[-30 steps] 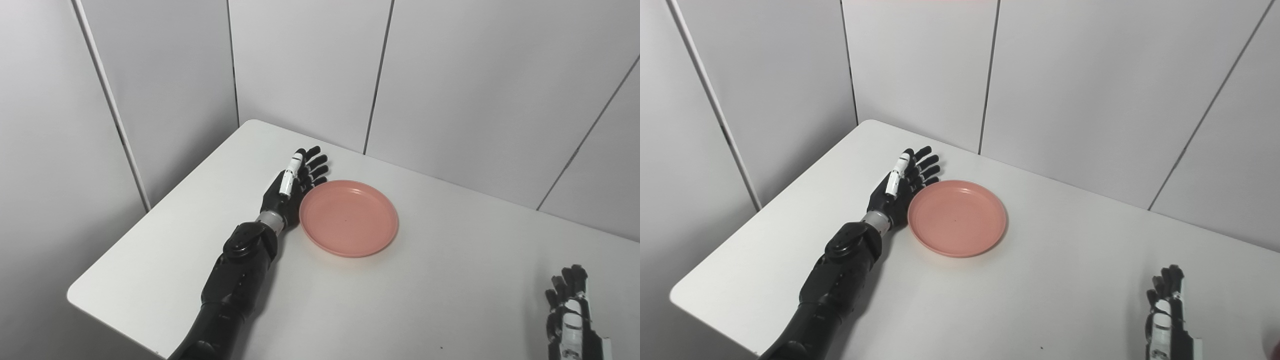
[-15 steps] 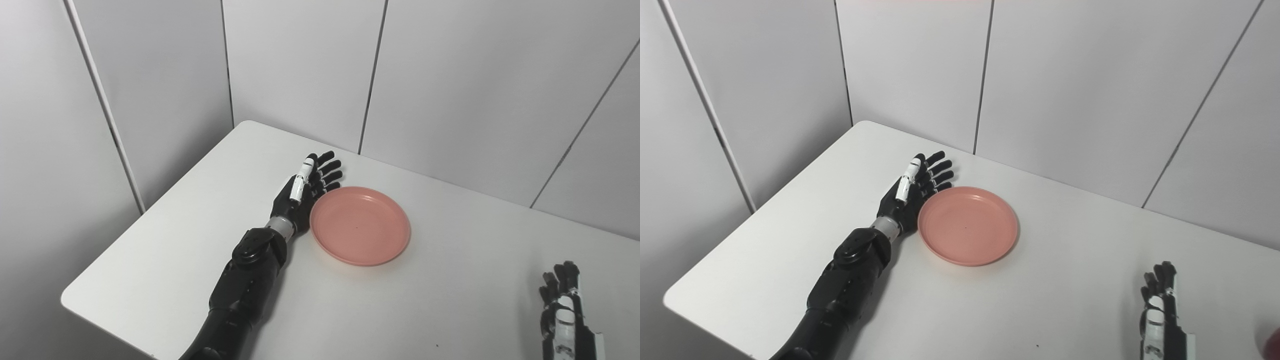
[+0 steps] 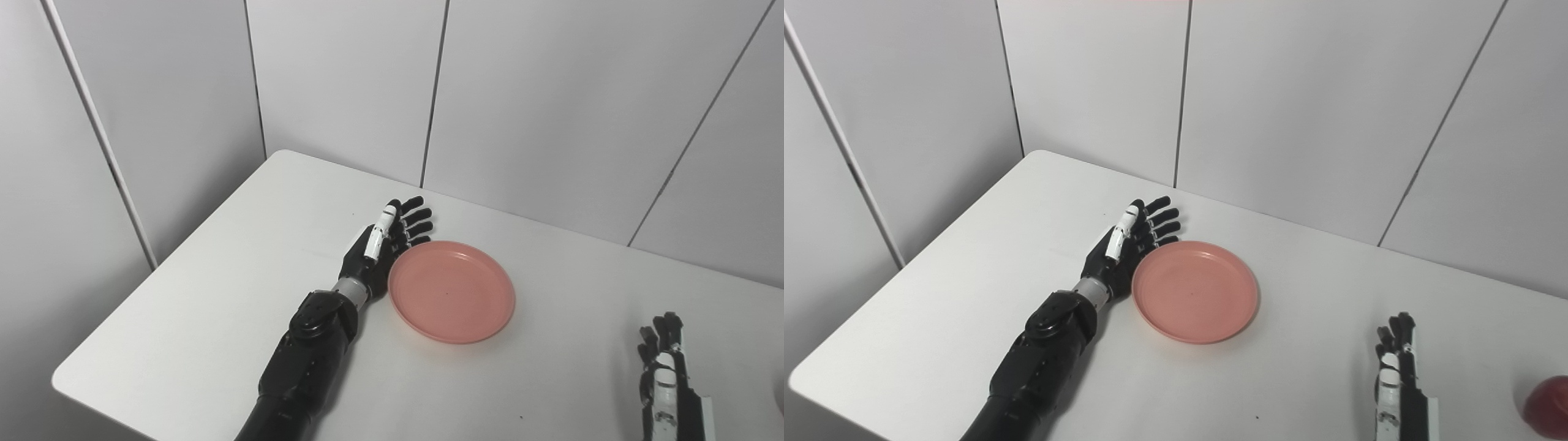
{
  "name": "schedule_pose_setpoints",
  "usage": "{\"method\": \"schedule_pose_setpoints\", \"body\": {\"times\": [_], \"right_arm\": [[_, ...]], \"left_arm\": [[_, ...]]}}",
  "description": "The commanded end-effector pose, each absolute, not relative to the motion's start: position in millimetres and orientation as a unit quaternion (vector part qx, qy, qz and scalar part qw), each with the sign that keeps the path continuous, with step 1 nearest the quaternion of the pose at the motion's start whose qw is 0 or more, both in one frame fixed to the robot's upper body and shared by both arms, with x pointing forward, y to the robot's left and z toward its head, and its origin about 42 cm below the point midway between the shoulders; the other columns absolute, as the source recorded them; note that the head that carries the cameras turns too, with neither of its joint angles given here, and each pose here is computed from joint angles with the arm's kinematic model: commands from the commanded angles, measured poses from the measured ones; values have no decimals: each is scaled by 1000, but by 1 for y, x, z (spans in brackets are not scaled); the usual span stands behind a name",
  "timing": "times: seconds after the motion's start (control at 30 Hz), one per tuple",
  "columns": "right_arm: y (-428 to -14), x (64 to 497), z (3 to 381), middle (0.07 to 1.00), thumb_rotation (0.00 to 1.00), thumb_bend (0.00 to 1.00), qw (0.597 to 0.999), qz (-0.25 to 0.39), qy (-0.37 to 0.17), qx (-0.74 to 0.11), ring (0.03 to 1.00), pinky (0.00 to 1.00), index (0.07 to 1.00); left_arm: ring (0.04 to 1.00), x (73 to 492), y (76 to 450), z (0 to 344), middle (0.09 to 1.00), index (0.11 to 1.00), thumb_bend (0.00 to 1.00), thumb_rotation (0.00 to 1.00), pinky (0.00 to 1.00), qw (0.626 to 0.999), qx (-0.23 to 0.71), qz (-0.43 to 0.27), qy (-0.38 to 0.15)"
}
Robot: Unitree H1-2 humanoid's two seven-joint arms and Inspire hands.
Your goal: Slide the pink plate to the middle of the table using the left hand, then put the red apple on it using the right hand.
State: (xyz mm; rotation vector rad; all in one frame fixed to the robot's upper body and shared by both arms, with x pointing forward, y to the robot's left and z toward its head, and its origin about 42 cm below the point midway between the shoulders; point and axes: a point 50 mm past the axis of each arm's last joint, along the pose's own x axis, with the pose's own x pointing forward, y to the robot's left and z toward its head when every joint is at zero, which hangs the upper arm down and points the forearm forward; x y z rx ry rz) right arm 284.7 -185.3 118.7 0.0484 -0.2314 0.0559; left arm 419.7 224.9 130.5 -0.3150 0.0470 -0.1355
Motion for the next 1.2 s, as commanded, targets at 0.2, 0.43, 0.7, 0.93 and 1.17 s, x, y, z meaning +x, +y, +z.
{"method": "schedule_pose_setpoints", "body": {"times": [0.2, 0.43, 0.7, 0.93, 1.17], "right_arm": [[-178, 275, 104, 990, 1000, 213, 996, 20, -82, 31, 973, 1000, 995], [-175, 275, 108, 987, 1000, 204, 997, 10, -77, 31, 978, 1000, 989], [-172, 274, 113, 980, 1000, 220, 997, -1, -73, 32, 975, 1000, 980], [-170, 274, 118, 972, 1000, 234, 997, -11, -69, 26, 976, 1000, 970], [-168, 277, 121, 973, 1000, 250, 997, -18, -65, 25, 977, 1000, 975]], "left_arm": [[862, 399, 198, 101, 863, 839, 336, 1000, 837, 979, -153, -92, 100], [867, 391, 175, 102, 867, 845, 326, 1000, 852, 976, -155, -111, 110], [877, 384, 152, 105, 875, 853, 326, 1000, 871, 972, -159, -127, 118], [882, 376, 137, 108, 877, 852, 339, 1000, 878, 970, -168, -134, 112], [895, 368, 129, 111, 896, 873, 338, 1000, 899, 966, -181, -144, 117]]}}
